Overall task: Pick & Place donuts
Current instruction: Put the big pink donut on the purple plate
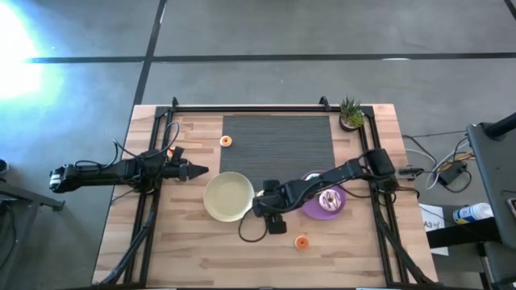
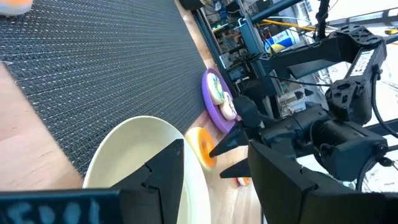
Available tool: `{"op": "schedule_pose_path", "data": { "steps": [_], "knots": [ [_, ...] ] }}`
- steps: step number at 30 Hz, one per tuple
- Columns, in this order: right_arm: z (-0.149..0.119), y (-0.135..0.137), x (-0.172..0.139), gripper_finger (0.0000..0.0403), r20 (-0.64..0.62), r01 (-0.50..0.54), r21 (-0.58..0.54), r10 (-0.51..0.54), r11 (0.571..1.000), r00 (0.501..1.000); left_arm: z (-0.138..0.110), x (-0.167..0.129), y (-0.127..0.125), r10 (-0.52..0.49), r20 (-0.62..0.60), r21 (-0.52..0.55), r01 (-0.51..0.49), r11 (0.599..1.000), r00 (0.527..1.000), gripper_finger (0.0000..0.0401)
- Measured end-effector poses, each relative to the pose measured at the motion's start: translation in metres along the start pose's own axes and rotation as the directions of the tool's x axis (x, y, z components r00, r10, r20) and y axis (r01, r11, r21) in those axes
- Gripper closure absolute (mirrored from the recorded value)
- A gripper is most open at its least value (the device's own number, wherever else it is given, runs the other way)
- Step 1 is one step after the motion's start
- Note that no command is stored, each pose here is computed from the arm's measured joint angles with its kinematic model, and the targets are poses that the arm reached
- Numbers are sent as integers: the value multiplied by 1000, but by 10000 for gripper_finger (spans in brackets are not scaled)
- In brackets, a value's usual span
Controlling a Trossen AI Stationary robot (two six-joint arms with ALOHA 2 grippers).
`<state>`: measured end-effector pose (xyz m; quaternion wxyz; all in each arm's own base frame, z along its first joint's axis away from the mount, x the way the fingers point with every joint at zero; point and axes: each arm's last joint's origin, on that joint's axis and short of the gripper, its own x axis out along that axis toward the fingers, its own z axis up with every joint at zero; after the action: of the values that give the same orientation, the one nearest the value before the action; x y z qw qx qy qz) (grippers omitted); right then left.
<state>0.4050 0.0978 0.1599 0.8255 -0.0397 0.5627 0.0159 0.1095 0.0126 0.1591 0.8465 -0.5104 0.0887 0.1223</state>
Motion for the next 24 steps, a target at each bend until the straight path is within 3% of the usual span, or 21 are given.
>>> {"op": "schedule_pose_path", "data": {
  "steps": [7, 13, 18, 22, 24],
  "knots": [
    [-2, -2, 12, 184, -18, 100, 35, -99, 994, 995, 0, 0, 0, 3, -2, 4, -3, 1000, 1000, 248],
    [-4, -4, 13, 197, -27, 76, 103, -74, 992, 997, 0, 0, 0, 3, -2, 4, -3, 1000, 1000, 248],
    [-3, -8, 9, 278, -23, 54, 252, -50, 966, 998, 0, 0, 0, 2, -3, 4, -2, 1000, 1000, 248],
    [-1, -17, 4, 362, 7, 45, 394, -52, 918, 999, 0, 0, 0, -1, -1, 5, 1, 1000, 1000, 248],
    [1, -21, -4, 383, 34, 43, 456, -66, 889, 997, 0, 0, -1, -11, 5, 13, 11, 1000, 1000, 248]
  ]
}}
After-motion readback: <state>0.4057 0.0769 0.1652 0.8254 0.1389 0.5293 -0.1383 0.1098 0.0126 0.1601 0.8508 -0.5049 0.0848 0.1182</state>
